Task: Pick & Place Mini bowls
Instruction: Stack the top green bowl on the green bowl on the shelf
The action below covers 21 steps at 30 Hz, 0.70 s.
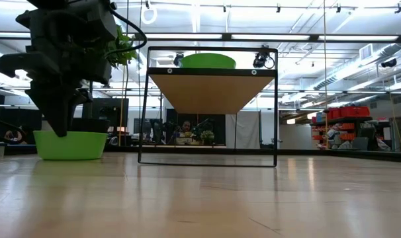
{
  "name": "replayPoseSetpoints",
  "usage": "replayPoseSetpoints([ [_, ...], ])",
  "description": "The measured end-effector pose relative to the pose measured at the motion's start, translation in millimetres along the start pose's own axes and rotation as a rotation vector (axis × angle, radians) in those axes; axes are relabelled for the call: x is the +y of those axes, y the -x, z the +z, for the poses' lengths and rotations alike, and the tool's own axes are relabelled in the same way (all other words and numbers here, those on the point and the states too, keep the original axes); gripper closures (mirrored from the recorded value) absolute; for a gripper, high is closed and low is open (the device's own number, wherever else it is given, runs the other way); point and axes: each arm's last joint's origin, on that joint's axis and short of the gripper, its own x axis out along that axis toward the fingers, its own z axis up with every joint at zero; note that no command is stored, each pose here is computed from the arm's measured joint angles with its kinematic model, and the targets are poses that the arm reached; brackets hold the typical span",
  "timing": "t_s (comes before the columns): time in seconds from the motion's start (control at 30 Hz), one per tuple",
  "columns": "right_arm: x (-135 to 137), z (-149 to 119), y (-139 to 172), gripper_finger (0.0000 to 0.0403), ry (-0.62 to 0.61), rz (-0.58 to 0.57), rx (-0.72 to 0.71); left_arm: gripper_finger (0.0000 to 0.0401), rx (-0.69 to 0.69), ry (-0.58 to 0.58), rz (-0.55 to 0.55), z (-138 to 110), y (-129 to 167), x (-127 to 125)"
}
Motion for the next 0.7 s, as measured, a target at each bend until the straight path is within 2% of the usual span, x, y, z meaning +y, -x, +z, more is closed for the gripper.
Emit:
replayPoseSetpoints([
  [0.1, 0, 0, 0, 0.0396, 0.0, 0.0, 0.0, 0.0391, -0.003, -0.001, -0.004, 1, 0, 0],
  [0.43, 0, 0, 0, 0.0396, 0.0, 0.0, 0.0, 0.0397, 0.019, -0.004, 0.002, 0, 2, 0],
  [0.7, 0, 0, 0, 0.0396, 0.0, 0.0, 0.0, 0.0399, 0.03, -0.077, 0.071, 15, 29, -2],
])
